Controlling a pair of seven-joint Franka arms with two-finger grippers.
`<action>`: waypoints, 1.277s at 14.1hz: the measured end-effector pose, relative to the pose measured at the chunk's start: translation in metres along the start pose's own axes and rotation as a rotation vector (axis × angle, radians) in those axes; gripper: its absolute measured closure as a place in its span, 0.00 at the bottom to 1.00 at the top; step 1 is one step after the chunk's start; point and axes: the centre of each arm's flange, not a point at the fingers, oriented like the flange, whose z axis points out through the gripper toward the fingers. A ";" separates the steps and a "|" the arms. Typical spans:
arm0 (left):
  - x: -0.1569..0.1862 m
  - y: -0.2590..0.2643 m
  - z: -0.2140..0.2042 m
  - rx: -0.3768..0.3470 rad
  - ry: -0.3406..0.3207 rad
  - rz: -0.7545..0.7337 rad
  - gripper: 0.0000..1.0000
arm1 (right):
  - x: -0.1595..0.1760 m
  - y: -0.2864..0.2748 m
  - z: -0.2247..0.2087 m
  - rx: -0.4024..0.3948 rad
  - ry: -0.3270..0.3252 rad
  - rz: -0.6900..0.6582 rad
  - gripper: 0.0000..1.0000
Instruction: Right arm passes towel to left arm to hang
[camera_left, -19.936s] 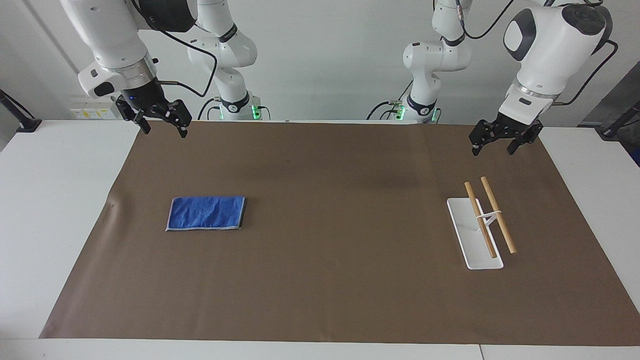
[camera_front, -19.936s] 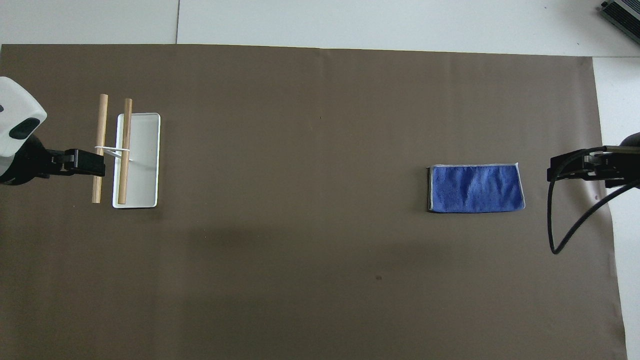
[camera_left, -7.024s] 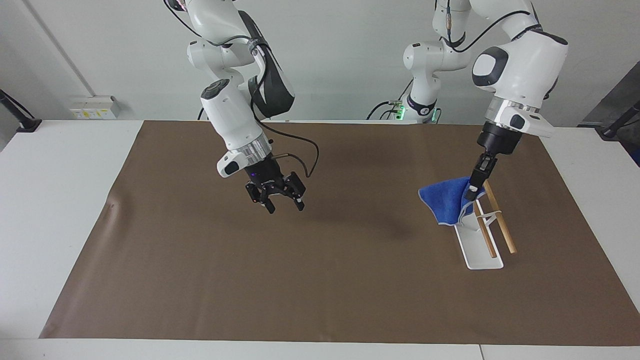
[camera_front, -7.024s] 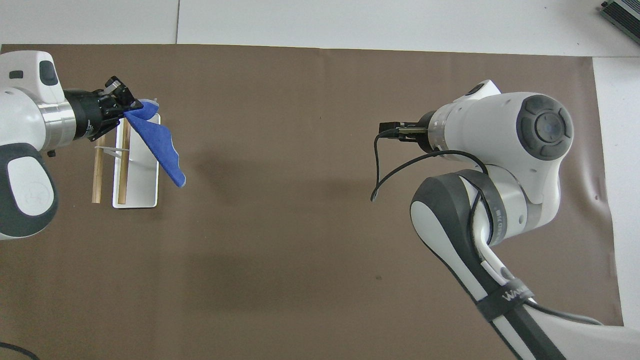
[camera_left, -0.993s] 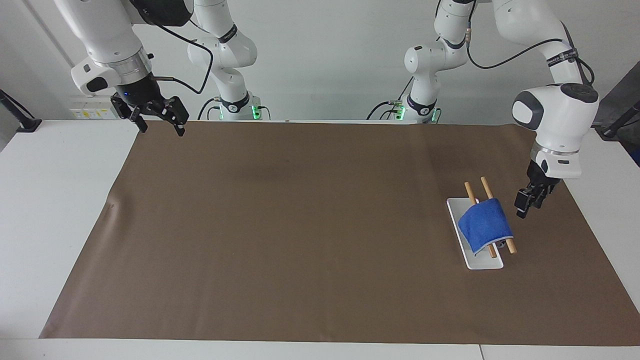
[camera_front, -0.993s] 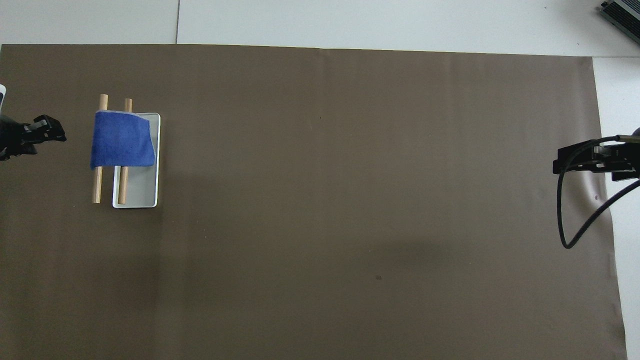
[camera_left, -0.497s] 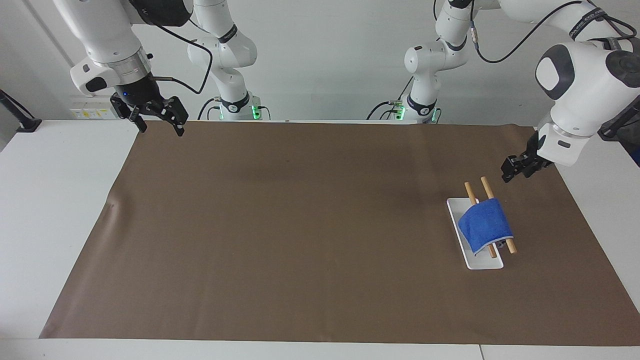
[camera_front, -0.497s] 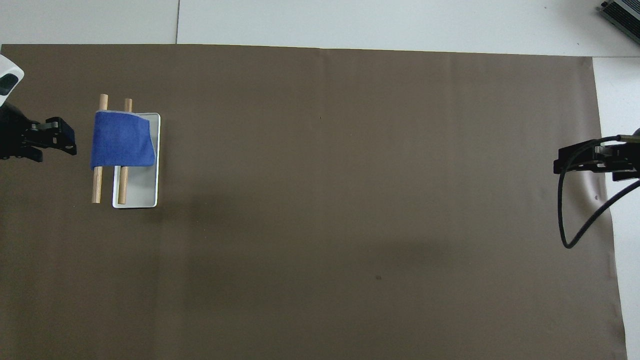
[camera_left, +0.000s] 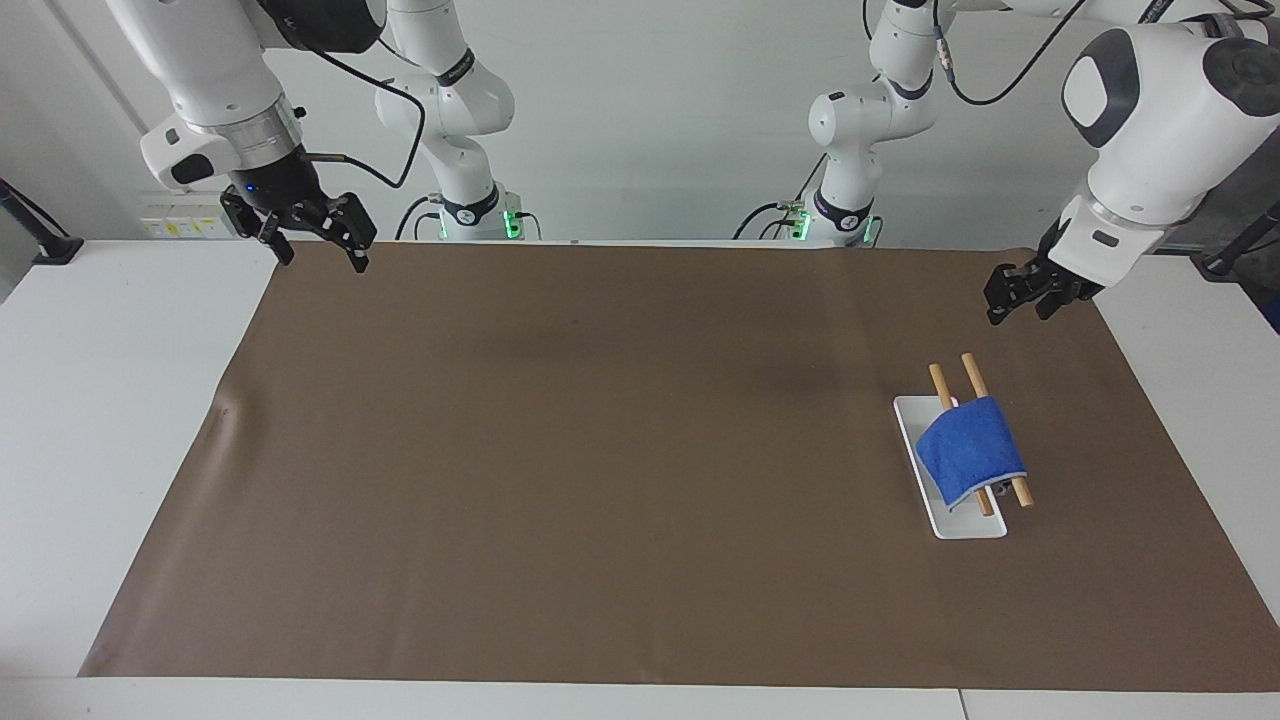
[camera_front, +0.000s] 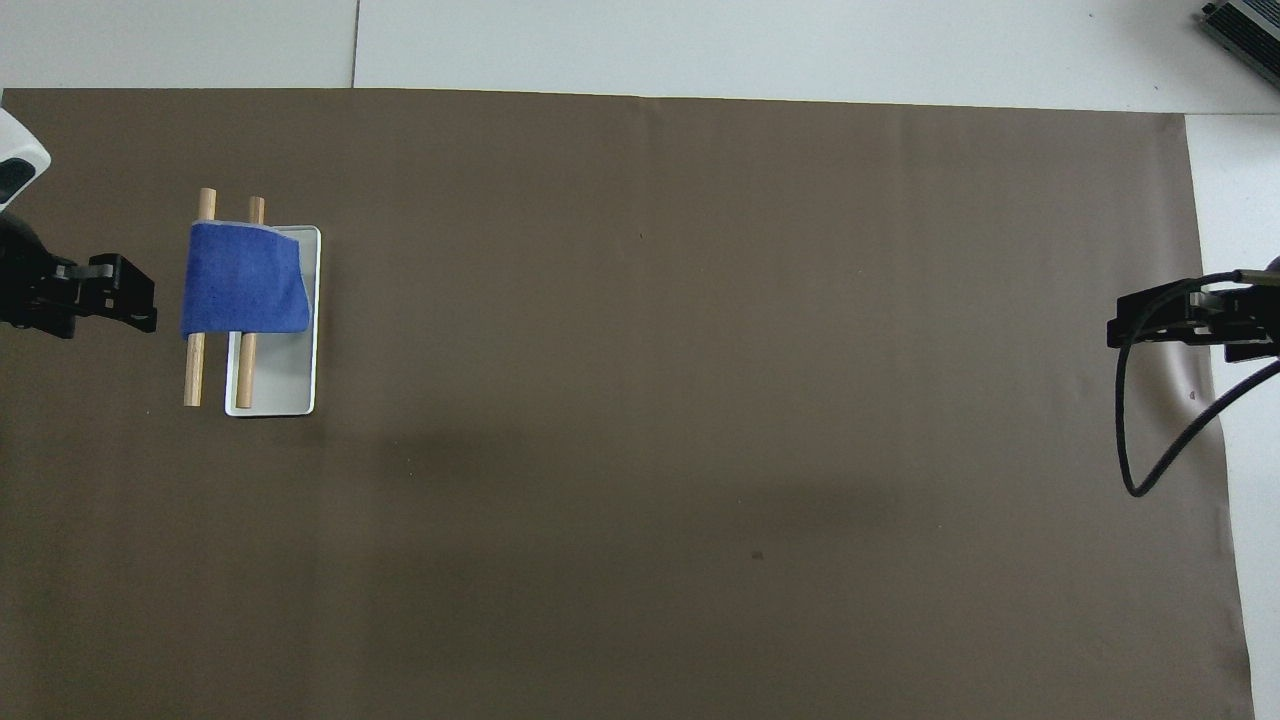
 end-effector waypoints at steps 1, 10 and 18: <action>-0.005 0.004 -0.001 0.004 0.000 0.007 0.30 | 0.000 0.000 0.000 0.000 0.000 0.000 0.00; -0.019 0.029 0.029 0.024 0.022 0.038 0.00 | 0.000 0.000 0.000 0.000 -0.001 0.001 0.00; -0.014 0.030 0.016 0.012 0.108 0.041 0.00 | 0.000 0.001 0.000 0.000 -0.001 0.002 0.00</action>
